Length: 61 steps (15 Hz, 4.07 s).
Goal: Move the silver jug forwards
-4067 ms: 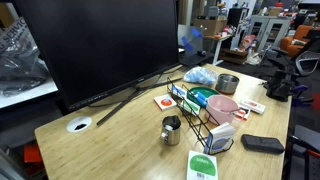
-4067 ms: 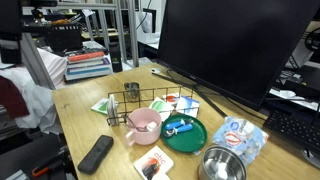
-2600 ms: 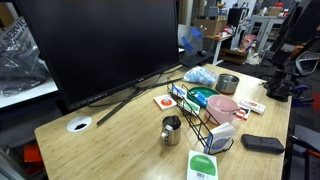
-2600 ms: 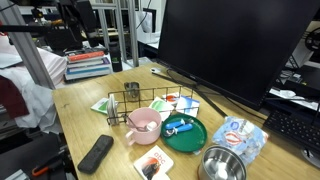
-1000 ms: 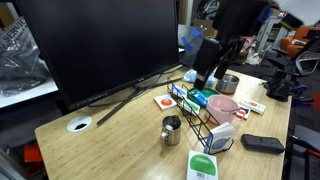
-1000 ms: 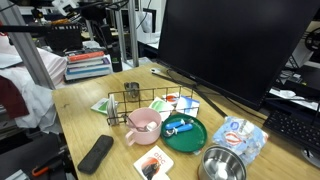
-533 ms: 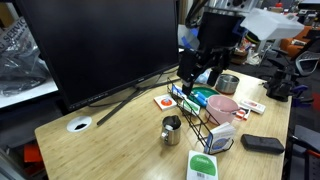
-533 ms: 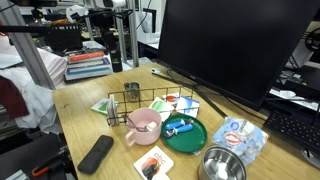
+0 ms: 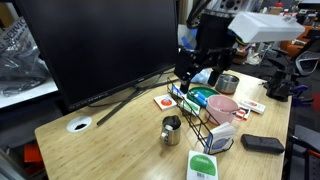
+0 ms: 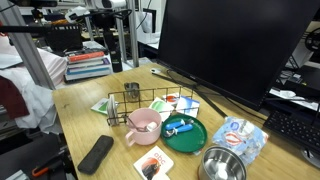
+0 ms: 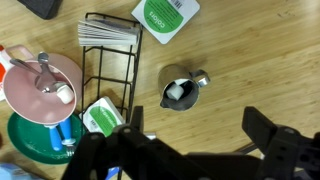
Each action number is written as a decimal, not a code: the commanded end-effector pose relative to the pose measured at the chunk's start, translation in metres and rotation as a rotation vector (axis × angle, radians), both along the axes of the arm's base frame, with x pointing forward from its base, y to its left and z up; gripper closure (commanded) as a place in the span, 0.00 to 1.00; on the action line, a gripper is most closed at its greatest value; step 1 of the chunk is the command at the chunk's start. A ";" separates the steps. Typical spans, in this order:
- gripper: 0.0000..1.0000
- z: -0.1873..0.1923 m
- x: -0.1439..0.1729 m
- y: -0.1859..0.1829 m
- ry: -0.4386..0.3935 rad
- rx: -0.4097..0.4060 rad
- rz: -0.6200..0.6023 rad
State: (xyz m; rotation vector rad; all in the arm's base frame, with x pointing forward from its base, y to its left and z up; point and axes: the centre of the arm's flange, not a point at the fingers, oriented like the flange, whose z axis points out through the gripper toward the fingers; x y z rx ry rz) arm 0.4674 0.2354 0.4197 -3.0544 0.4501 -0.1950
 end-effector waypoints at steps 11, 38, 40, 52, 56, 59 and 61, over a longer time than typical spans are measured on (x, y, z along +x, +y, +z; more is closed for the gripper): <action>0.00 -0.101 0.092 0.036 0.173 -0.043 -0.757; 0.09 -0.189 0.155 0.026 0.216 -0.006 -0.931; 0.30 -0.193 0.154 0.027 0.220 -0.010 -0.939; 1.00 -0.175 0.145 0.033 0.179 -0.042 -0.965; 0.99 -0.161 0.132 0.041 0.173 -0.022 -0.871; 0.99 -0.133 0.116 0.050 0.162 0.024 -0.757; 0.99 -0.112 0.101 0.056 0.166 0.046 -0.658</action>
